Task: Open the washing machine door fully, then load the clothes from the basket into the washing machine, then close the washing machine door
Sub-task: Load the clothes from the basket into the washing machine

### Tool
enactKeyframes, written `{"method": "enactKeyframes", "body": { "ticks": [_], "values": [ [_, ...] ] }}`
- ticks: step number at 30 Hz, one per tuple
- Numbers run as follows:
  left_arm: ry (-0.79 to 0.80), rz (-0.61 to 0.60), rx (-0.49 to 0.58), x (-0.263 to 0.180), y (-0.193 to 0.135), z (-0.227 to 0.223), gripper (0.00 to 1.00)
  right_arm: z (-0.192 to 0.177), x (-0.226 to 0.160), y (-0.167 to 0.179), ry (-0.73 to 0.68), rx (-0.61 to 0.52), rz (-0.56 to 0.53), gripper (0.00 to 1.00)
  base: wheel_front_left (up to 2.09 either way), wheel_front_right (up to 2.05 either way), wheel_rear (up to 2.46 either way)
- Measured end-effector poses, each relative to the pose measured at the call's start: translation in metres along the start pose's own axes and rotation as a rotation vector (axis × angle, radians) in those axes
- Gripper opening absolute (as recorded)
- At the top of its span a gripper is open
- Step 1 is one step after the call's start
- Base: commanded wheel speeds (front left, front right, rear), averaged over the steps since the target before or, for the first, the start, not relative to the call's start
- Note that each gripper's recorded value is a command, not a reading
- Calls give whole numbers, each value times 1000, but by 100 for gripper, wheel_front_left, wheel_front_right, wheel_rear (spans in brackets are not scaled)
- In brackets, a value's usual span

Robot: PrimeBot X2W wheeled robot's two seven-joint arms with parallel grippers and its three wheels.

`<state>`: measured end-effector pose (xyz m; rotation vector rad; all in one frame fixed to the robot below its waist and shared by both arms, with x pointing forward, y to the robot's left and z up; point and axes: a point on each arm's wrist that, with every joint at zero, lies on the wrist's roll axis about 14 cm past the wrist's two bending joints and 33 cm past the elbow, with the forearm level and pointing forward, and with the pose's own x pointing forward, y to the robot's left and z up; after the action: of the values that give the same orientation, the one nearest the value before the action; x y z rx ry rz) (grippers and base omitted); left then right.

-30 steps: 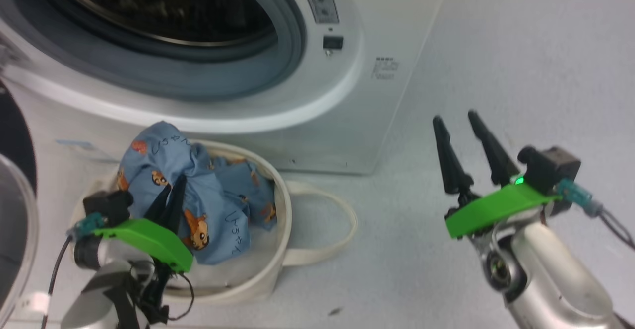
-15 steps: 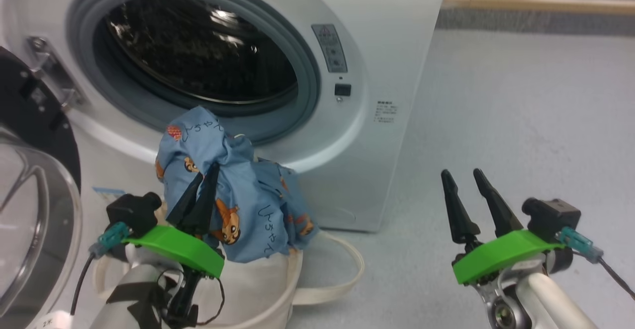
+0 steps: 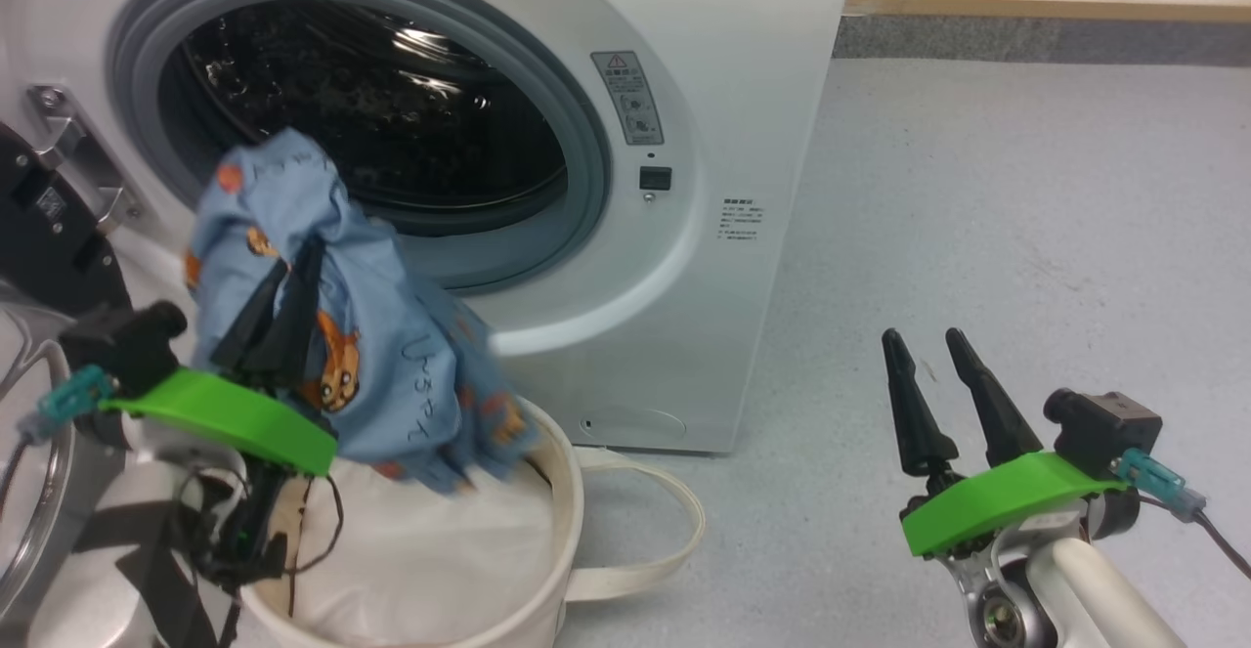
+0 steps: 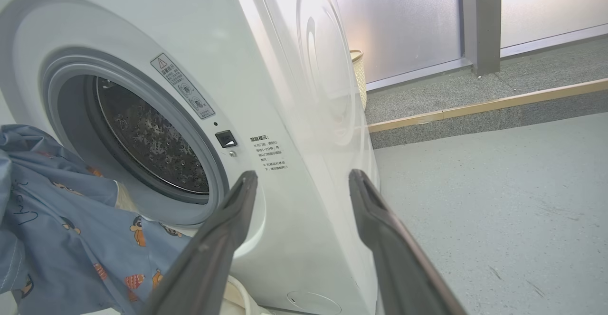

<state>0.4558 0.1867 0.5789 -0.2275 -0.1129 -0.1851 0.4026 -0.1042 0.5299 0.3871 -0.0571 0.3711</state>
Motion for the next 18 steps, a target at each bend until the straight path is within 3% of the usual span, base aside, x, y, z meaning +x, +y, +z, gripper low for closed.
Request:
{"method": "enactKeyframes", "body": {
  "ticks": [7, 15, 18],
  "values": [
    [-26, -7, 6, 16, 6, 16, 0, -3, -1, -6, 5, 7, -18, 100, 0, 0, 0],
    [-194, -35, 38, 58, 6, 75, 0, -10, -5, -18, 23, 9, -53, 100, 0, 0, 0],
    [-197, -26, 37, 69, 9, 71, 0, -12, -6, -23, 30, 7, -67, 100, 0, 0, 0]
  ]
}}
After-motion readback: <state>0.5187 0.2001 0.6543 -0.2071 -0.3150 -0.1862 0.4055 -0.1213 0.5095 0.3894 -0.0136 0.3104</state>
